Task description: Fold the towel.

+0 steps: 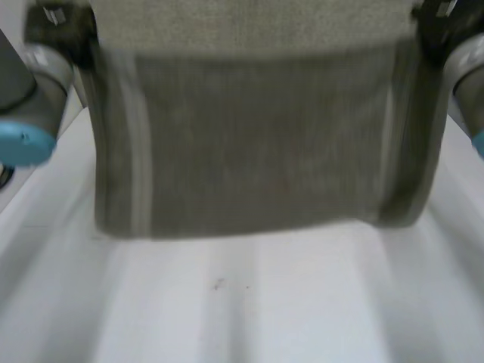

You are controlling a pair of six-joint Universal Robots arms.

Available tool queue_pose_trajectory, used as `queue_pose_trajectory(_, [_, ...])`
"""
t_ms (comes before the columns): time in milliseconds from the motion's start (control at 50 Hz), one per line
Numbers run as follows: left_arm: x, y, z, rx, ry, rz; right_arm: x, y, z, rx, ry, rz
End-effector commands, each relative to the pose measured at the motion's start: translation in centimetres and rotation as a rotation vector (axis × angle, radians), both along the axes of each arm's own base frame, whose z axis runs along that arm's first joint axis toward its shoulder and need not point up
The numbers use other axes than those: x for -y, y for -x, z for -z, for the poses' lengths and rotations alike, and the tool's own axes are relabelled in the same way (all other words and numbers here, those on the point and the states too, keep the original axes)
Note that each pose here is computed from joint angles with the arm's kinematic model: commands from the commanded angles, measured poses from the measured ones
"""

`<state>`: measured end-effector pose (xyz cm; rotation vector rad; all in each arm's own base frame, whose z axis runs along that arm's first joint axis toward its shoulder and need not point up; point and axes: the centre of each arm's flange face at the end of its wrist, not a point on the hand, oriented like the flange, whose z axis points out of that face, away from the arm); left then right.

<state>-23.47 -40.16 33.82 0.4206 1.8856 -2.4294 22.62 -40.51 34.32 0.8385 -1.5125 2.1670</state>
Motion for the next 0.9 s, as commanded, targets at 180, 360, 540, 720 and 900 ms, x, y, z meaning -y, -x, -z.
queue_pose_trajectory(180, [-1.7,-1.4,-6.3,-0.250,0.266,0.007,-2.2,0.7,-5.2,0.144,0.307,-0.044])
queue_pose_trajectory(360, [-1.4,-1.4,3.2,-0.195,0.038,-0.012,-3.1,-0.3,5.1,0.064,0.002,-0.183])
queue_pose_trajectory(540, [-3.5,-1.9,15.3,-0.112,-0.266,-0.036,-5.6,-0.2,17.0,0.003,-0.346,-0.217])
queue_pose_trajectory(720, [-8.3,-3.7,17.5,-0.063,-0.430,-0.069,-8.9,0.8,18.6,-0.098,-0.453,-0.199])
queue_pose_trajectory(900, [-13.3,-6.0,14.8,-0.033,-0.582,-0.108,-13.1,4.6,13.0,-0.135,-0.636,-0.098])
